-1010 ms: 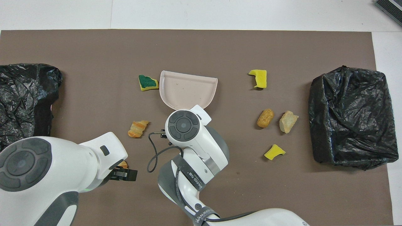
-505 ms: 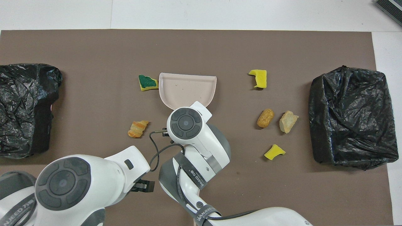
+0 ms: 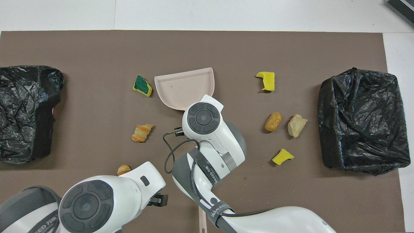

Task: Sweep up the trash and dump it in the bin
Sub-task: 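Grasp the dustpan handle with the right gripper and drag it toward the bread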

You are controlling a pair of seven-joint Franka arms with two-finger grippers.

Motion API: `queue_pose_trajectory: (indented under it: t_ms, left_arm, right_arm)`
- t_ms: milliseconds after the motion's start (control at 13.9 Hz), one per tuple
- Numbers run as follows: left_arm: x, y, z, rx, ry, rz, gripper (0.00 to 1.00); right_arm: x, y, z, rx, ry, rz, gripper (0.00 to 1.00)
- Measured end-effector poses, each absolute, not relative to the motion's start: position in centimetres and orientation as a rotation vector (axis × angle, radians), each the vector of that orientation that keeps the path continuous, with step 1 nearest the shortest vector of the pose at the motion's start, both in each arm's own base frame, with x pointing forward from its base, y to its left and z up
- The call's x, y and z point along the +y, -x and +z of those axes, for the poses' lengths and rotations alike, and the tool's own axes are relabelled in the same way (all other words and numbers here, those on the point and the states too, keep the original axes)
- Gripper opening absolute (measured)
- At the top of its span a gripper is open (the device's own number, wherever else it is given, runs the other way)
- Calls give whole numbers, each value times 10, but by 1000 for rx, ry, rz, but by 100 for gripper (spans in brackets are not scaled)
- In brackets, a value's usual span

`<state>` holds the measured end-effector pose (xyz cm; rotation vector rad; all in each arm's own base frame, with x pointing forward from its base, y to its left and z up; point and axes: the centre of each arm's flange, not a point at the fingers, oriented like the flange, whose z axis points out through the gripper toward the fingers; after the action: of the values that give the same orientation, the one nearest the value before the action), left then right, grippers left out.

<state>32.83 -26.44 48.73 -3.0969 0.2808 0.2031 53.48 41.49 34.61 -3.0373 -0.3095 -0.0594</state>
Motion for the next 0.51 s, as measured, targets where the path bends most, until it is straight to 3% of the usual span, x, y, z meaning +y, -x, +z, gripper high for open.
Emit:
queue_pose_trajectory:
  t_ms: [505]
  left_arm:
    - [-292, -300, 468, 267, 3090, 189, 100]
  right_arm:
    - [411, -547, 346, -365, 3001, -151, 45]
